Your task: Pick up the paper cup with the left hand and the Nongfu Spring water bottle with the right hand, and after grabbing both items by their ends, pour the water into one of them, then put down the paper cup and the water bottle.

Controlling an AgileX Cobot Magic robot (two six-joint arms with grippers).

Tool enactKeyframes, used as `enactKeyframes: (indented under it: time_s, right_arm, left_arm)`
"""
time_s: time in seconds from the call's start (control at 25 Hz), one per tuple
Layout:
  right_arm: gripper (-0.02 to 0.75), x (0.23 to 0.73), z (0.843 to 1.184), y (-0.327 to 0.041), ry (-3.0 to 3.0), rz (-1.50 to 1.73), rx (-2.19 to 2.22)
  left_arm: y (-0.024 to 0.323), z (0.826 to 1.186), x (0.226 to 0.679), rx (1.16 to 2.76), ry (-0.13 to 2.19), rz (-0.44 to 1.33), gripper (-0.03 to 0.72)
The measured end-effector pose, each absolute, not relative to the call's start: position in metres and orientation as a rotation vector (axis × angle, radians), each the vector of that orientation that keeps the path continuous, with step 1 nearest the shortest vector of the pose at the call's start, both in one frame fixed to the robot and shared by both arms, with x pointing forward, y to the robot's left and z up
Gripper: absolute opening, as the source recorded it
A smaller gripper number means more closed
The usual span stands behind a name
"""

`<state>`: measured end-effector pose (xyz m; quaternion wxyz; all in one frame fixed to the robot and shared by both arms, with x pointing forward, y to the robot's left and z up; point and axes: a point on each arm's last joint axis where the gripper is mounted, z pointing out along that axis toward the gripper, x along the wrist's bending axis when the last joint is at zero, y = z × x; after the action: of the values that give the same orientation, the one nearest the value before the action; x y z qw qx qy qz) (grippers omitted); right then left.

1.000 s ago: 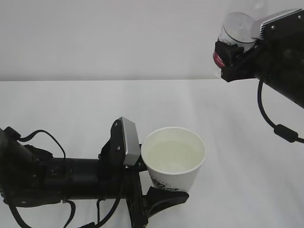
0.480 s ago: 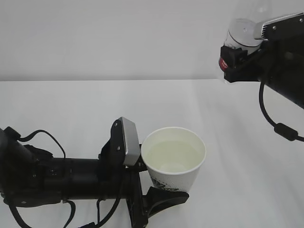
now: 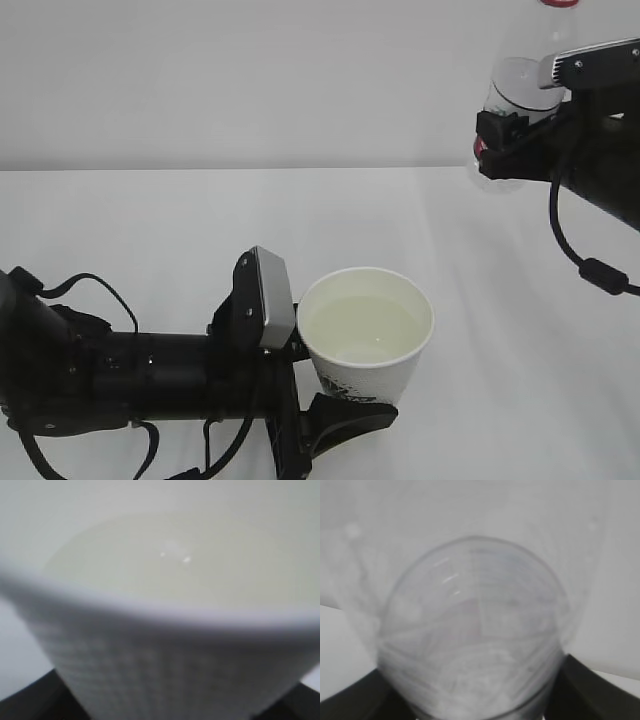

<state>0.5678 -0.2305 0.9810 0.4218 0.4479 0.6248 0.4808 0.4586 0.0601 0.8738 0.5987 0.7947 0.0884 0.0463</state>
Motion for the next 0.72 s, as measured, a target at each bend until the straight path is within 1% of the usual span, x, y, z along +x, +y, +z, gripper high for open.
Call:
enactKeyframes:
  time_s: [0.72]
  right_arm:
    - [0.476, 0.5690, 0.9739, -0.2380, 1.551, 1.110, 1.209]
  left_arm:
    - [0.0601, 0.8738, 0.4586, 1.843, 0.205, 0.107, 0.546]
